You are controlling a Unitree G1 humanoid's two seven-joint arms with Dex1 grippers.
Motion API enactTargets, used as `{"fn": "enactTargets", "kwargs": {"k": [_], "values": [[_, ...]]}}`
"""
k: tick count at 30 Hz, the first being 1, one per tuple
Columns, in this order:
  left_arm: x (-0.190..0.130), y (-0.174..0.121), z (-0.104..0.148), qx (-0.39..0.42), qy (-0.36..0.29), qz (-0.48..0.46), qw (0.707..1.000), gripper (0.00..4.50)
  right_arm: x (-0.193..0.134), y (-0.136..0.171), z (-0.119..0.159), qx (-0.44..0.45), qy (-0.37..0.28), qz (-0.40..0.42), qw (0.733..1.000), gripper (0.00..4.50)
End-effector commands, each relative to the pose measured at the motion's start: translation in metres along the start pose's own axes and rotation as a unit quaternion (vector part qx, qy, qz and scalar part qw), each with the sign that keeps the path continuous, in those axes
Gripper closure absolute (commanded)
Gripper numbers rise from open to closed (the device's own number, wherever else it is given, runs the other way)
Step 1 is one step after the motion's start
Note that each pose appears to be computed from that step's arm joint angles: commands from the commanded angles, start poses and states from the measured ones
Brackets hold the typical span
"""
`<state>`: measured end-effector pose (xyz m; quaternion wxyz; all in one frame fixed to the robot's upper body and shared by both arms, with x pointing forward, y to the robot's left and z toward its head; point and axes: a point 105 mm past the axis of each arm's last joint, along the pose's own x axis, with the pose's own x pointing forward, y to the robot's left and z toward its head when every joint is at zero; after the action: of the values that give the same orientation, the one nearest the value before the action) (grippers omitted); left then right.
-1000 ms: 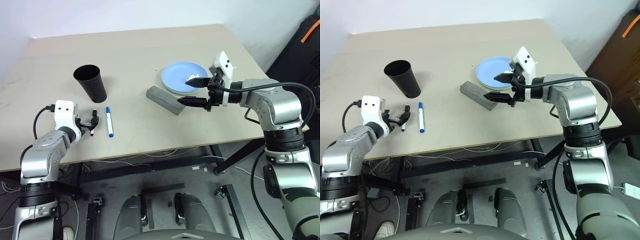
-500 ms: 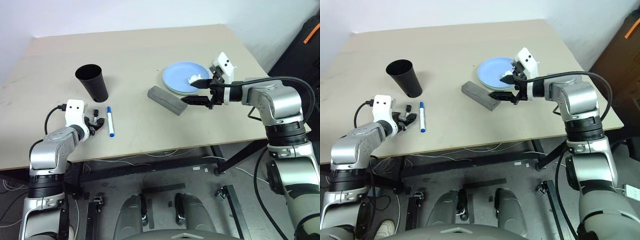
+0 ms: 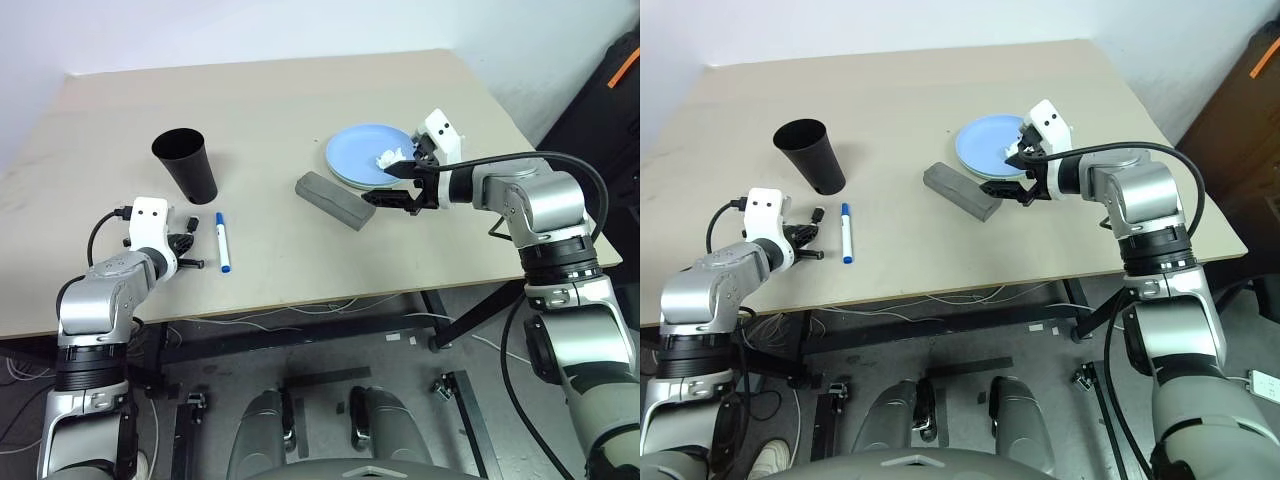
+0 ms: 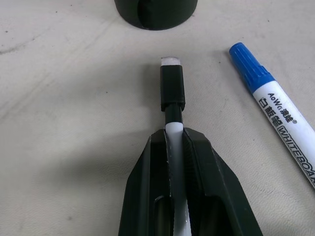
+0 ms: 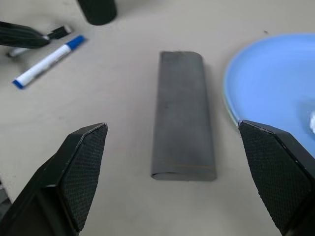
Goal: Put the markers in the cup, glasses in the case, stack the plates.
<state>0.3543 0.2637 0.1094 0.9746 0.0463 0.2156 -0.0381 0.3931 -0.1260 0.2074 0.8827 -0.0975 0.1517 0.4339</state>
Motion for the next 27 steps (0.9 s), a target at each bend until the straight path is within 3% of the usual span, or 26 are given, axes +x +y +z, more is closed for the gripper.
{"fn": "enactTargets", "kwargs": {"k": [1,5,8,10,15,18,23,27], "values": [[-0.014,-0.003,0.022,0.07,-0.038,-0.009,0.997,4.49,-0.007,0.003,0.022,-0.027,-0.033,0.008,0.999,0.0],[-0.046,-0.034,0.049,0.122,-0.082,-0.119,0.982,4.49,-0.006,0.011,0.022,-0.031,-0.038,0.032,0.998,0.0],[-0.064,-0.045,0.057,0.148,-0.096,-0.166,0.97,4.49,-0.003,0.015,0.022,-0.036,-0.038,0.043,0.998,0.0],[-0.077,-0.049,0.075,0.164,-0.141,-0.185,0.959,4.49,-0.001,0.019,0.025,-0.041,-0.045,0.054,0.997,0.0],[-0.084,-0.036,0.13,0.169,-0.3,-0.114,0.932,4.49,0.005,0.016,0.025,-0.036,-0.046,0.044,0.997,0.0],[-0.086,-0.035,0.15,0.152,-0.377,-0.093,0.909,4.49,0.004,0.018,0.027,-0.04,-0.052,0.045,0.997,0.0],[-0.075,-0.026,0.175,0.126,-0.446,-0.049,0.885,4.49,0.0,0.016,0.03,-0.037,-0.058,0.036,0.997,0.0],[-0.058,0.001,0.198,0.1,-0.473,0.036,0.875,4.49,-0.003,0.014,0.029,-0.036,-0.06,0.025,0.997,0.0]]}}
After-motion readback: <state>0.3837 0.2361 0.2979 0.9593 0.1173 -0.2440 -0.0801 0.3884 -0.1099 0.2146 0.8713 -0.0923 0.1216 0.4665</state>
